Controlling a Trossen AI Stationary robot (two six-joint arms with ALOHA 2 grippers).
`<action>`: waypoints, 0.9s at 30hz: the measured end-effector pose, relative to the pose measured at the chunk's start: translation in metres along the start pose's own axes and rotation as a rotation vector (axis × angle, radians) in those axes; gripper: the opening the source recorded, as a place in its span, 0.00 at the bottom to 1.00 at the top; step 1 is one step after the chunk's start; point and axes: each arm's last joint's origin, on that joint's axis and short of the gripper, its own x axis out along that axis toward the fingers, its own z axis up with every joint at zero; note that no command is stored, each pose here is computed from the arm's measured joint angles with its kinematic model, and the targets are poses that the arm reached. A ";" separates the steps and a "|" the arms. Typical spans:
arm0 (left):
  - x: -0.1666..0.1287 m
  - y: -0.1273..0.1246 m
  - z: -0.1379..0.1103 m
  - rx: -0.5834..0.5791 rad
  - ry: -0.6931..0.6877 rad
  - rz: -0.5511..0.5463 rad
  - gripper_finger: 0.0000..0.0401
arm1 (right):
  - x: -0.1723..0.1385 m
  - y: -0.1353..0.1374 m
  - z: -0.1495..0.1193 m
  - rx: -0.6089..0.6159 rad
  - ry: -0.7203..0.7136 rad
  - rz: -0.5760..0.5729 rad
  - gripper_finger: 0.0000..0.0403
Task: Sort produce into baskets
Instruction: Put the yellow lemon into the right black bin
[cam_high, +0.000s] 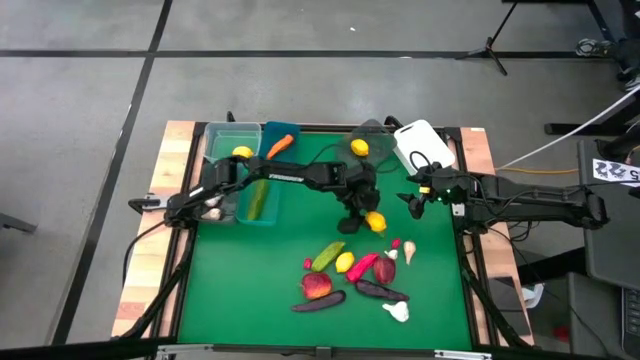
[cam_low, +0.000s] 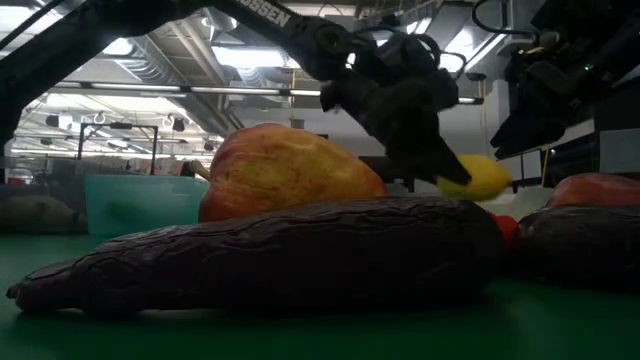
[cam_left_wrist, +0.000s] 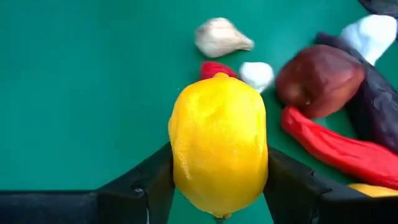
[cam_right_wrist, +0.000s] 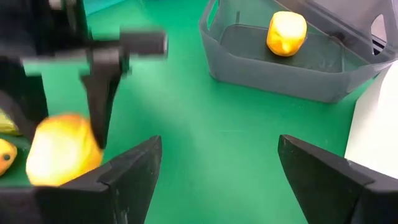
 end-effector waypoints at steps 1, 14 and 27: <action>-0.007 0.001 0.002 -0.010 0.008 0.025 0.50 | 0.000 0.000 0.000 0.000 0.001 0.000 0.79; -0.078 0.037 0.012 -0.236 0.074 0.653 0.50 | 0.000 0.000 0.000 -0.003 -0.004 -0.012 0.79; -0.093 0.076 -0.011 -0.555 -0.021 0.849 0.50 | 0.000 -0.001 0.000 -0.003 -0.007 -0.017 0.79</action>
